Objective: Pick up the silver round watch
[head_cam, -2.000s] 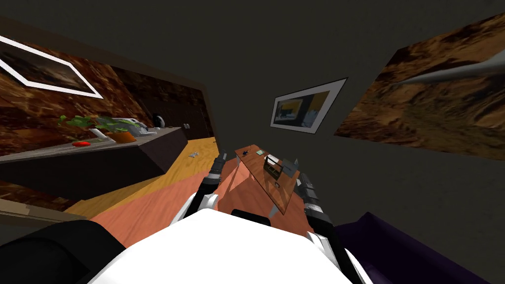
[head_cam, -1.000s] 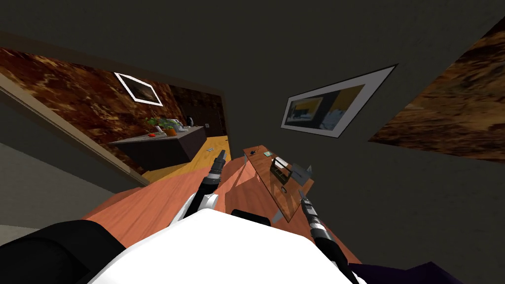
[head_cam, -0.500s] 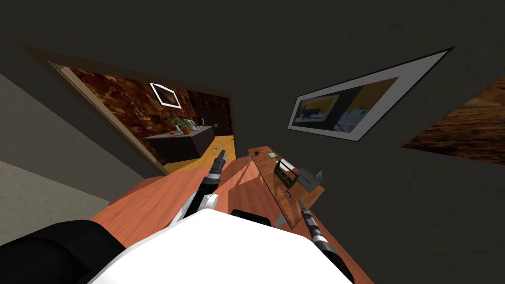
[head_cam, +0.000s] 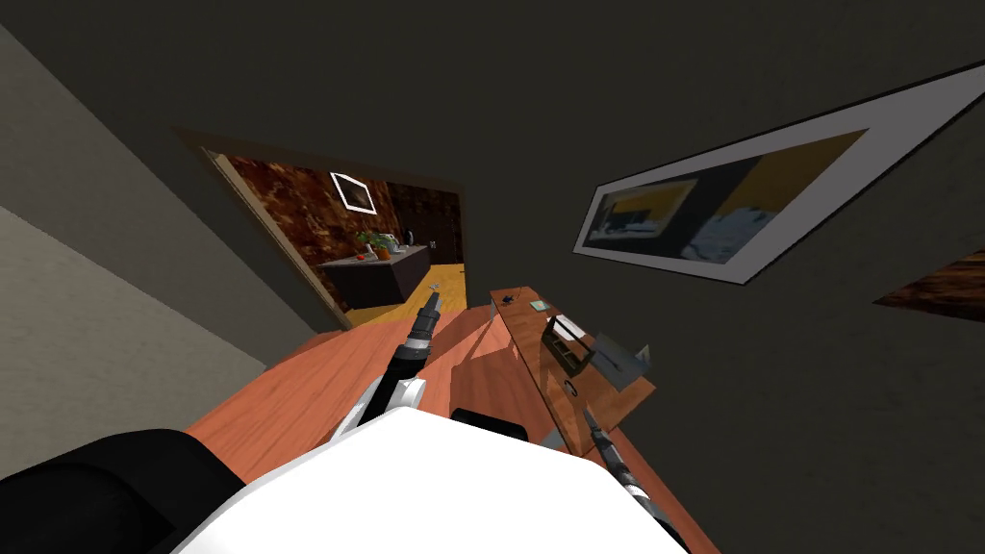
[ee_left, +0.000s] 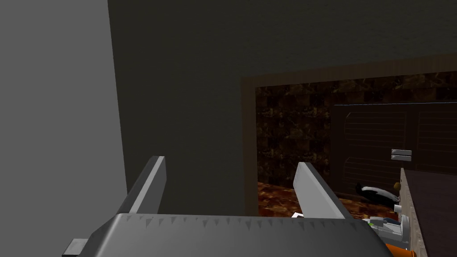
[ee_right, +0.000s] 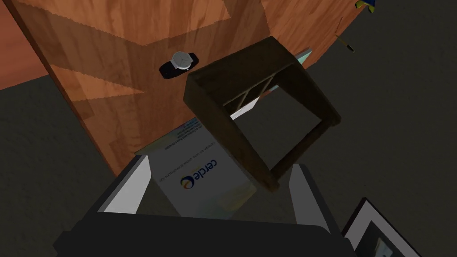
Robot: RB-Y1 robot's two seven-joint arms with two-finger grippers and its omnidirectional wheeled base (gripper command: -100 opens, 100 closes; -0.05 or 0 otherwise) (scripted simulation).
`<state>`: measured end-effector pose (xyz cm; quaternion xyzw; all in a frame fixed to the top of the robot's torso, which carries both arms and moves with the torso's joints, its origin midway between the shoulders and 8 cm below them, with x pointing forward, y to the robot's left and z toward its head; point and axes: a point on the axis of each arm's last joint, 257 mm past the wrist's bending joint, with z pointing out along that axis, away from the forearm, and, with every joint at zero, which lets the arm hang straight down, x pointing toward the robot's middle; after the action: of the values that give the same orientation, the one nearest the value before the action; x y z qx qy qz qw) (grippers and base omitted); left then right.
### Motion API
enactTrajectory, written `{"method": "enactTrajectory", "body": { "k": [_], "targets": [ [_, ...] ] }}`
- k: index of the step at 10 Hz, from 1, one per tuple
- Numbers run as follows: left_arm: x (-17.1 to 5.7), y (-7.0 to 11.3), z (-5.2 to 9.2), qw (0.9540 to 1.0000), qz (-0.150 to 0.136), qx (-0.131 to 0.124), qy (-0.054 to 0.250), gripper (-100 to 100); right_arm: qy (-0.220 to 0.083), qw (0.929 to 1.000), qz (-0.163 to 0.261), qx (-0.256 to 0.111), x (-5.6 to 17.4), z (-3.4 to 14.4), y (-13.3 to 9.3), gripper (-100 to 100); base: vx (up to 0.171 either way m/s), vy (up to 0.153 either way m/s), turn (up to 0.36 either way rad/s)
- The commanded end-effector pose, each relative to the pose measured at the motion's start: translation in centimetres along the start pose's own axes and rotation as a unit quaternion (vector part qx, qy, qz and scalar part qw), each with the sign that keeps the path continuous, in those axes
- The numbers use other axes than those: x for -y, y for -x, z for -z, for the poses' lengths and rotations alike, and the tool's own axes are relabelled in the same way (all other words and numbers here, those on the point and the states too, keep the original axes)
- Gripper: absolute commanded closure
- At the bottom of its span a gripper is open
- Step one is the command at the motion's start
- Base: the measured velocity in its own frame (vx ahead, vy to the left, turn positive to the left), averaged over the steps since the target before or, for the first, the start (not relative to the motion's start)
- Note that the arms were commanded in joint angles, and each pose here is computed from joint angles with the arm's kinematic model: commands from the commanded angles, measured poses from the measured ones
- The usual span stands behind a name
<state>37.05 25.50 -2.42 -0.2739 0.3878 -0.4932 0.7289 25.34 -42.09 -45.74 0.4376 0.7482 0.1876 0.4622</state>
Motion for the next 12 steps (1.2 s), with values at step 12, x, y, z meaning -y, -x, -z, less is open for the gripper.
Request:
{"method": "enactTrajectory", "body": {
  "k": [12],
  "targets": [
    [0.0,0.0,0.0,1.0000,0.000,0.000,0.000,0,-0.156,0.9627,0.179,-0.130,16.1,5.7,-5.1,-100,0.011,-0.018,0.174]
  ]
}}
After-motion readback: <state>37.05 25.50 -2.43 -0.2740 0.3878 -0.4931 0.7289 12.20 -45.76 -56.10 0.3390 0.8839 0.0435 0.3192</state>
